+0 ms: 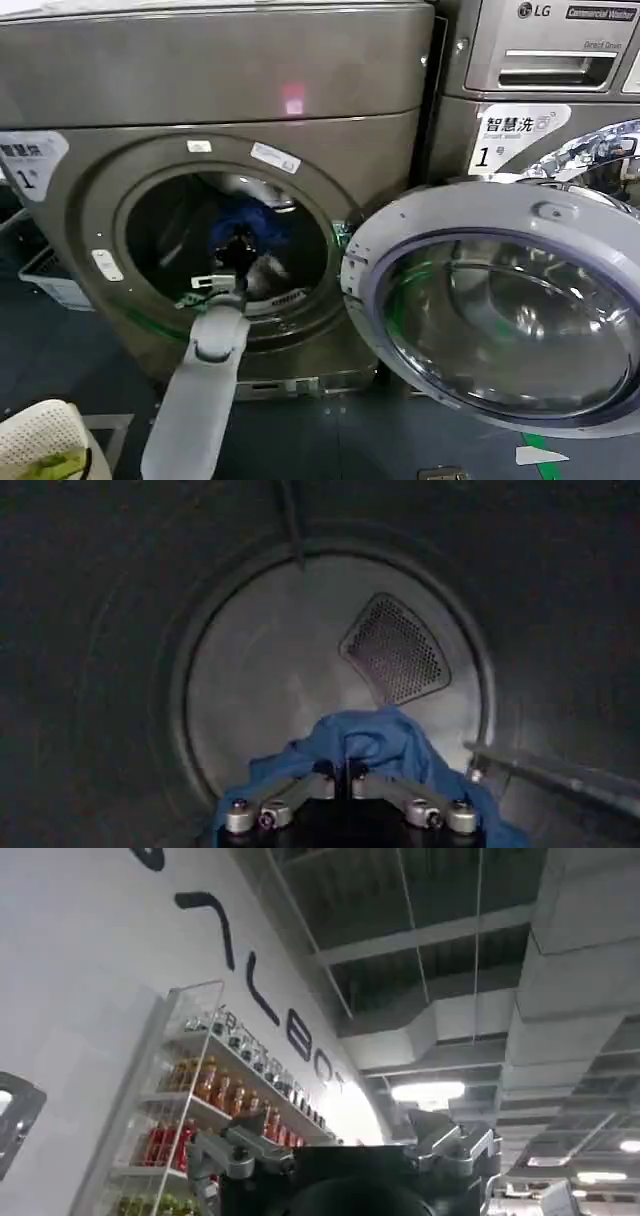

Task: Grasp the clothes from the dryer.

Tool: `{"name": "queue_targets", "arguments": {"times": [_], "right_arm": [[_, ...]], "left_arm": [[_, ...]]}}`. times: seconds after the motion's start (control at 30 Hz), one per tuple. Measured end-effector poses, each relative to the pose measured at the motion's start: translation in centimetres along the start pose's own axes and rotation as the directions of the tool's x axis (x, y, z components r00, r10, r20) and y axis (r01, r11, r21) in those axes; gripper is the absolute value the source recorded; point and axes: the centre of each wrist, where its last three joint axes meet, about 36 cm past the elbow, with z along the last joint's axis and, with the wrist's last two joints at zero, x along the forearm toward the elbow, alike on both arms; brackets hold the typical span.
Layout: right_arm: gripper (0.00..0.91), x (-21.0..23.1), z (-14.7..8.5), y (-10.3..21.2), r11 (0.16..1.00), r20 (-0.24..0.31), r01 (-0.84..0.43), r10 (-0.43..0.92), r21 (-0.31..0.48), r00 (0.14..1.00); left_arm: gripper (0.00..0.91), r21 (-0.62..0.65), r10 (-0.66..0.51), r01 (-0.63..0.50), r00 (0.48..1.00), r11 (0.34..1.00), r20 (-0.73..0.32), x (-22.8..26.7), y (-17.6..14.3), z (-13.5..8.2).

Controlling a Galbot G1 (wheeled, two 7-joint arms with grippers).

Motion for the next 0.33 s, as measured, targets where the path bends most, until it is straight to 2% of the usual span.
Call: {"name": "queue_targets", "arguments": {"times": [0.33], "right_arm": [[0.907,0.01,-0.47,-0.28,1.000,-0.004,-0.003,0.003,0.014,1.000]], "left_arm": [[0.000,0.006,0.007,-0.007,1.000,1.000,-0.001,0.26,-0.60,-0.12]]}}
